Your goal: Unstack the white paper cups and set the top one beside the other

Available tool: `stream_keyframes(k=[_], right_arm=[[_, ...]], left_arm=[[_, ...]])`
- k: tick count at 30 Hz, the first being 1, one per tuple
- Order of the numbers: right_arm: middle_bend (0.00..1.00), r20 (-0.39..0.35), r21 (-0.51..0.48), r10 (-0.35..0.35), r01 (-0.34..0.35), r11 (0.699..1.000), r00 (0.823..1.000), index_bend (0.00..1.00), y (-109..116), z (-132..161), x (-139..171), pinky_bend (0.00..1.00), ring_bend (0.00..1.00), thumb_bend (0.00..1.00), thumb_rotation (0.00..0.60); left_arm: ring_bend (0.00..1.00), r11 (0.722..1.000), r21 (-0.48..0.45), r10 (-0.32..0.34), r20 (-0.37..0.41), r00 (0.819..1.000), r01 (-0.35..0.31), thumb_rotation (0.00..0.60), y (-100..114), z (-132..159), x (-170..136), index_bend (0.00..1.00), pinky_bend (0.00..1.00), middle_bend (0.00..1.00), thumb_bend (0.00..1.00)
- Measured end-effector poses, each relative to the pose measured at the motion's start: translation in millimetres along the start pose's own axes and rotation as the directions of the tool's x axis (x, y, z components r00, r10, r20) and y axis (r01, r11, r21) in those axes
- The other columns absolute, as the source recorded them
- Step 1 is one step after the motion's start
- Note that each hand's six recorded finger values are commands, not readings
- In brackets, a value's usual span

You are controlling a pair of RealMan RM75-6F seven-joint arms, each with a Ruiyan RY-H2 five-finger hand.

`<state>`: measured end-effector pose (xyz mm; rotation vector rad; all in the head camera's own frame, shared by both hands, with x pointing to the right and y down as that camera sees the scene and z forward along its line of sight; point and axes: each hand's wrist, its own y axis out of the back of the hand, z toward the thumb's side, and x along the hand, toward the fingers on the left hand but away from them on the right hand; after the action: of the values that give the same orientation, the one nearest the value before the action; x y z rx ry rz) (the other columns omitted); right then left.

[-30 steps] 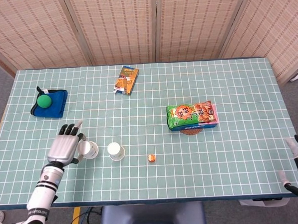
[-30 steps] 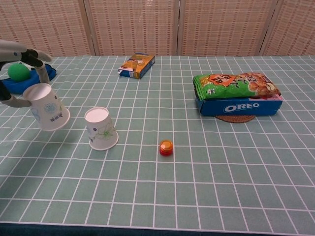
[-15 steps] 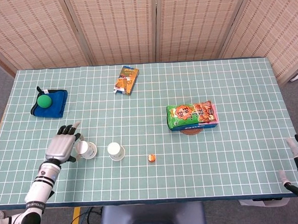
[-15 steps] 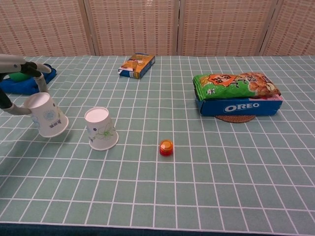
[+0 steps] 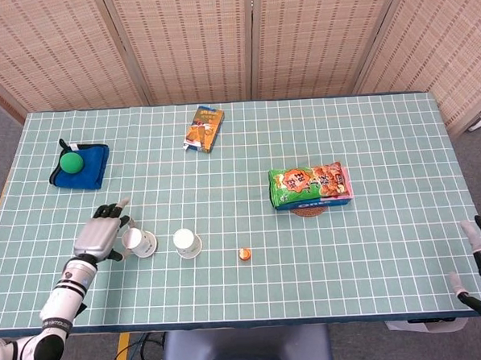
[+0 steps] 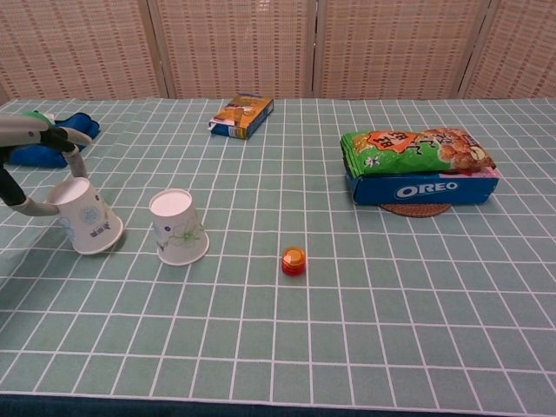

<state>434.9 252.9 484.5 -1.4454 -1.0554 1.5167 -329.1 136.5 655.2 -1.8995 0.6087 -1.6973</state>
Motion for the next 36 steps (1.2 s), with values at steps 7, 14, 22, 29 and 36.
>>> stream_keyframes(k=[7, 14, 22, 29, 36], right_arm=[[0.0, 0.002, 0.001, 0.001, -0.001, 1.0, 1.0, 0.01, 0, 0, 0, 0.0, 0.0, 0.31, 0.6], [0.0, 0.006, 0.002, 0.002, -0.002, 1.0, 1.0, 0.01, -1, -1, -1, 0.0, 0.0, 0.31, 0.6], [0.0, 0.004, -0.001, -0.001, 0.001, 1.0, 1.0, 0.01, 0, -1, -1, 0.0, 0.0, 0.31, 0.6], [0.0, -0.003, -0.003, -0.002, 0.002, 1.0, 1.0, 0.01, 1, -1, 0, 0.0, 0.0, 0.31, 0.6], [0.0, -0.018, -0.006, 0.009, -0.009, 1.0, 1.0, 0.01, -1, 2, 2, 0.0, 0.0, 0.31, 0.6]], left_arm=[[0.0, 1.0, -0.017, -0.011, 0.007, 1.0, 0.011, 0.6, -5, -3, 5, 0.45, 0.0, 0.0, 0.3], [0.0, 0.999, -0.035, -0.021, 0.013, 1.0, 0.022, 0.6, -10, -4, 7, 0.39, 0.0, 0.0, 0.3], [0.0, 0.998, -0.062, -0.002, 0.052, 0.999, 0.006, 0.6, -5, 5, 3, 0.12, 0.0, 0.0, 0.3], [0.0, 0.998, -0.051, 0.029, 0.071, 0.997, -0.026, 0.6, 7, 18, -16, 0.08, 0.0, 0.0, 0.29], [0.0, 0.992, 0.006, 0.124, 0.011, 0.992, -0.124, 0.6, 21, 4, -68, 0.02, 0.0, 0.0, 0.3]])
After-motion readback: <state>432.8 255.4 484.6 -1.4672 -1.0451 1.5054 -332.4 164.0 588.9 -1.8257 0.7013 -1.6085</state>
